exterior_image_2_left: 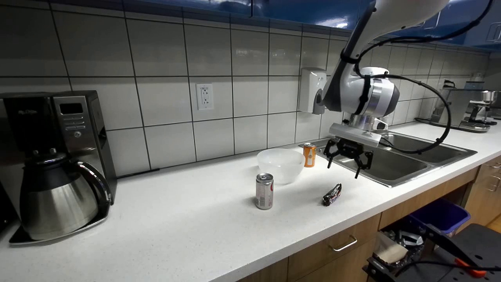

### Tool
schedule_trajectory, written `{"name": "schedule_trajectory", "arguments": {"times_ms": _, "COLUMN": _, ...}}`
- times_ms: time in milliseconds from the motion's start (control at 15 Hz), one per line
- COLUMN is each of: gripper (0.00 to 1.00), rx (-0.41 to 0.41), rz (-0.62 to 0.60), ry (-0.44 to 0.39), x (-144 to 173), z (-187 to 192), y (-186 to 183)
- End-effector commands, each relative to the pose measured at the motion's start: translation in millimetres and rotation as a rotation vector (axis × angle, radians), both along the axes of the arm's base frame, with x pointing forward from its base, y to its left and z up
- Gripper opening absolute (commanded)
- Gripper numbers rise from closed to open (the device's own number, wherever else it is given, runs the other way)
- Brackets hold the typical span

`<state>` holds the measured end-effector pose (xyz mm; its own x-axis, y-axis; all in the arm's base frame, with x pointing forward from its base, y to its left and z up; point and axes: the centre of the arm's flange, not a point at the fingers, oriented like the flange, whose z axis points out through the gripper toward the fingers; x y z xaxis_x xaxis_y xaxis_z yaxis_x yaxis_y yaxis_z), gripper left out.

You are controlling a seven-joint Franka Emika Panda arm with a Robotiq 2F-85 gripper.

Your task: Put the bar into the bowl

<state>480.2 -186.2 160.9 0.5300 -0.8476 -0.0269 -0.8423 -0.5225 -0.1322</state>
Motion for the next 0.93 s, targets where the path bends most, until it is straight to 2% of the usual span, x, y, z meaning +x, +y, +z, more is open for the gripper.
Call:
{"name": "schedule_trajectory", "arguments": {"times_ms": 0, "gripper": 1.0, "rx": 0.011, "rz": 0.005, "ry": 0.014, "x": 16, "z": -17, "y": -3}}
{"name": "schedule_trajectory", "arguments": {"times_ms": 867, "gripper": 1.0, "rx": 0.015, "rz": 0.024, "ry": 0.077, "x": 26, "z": -62, "y": 0}}
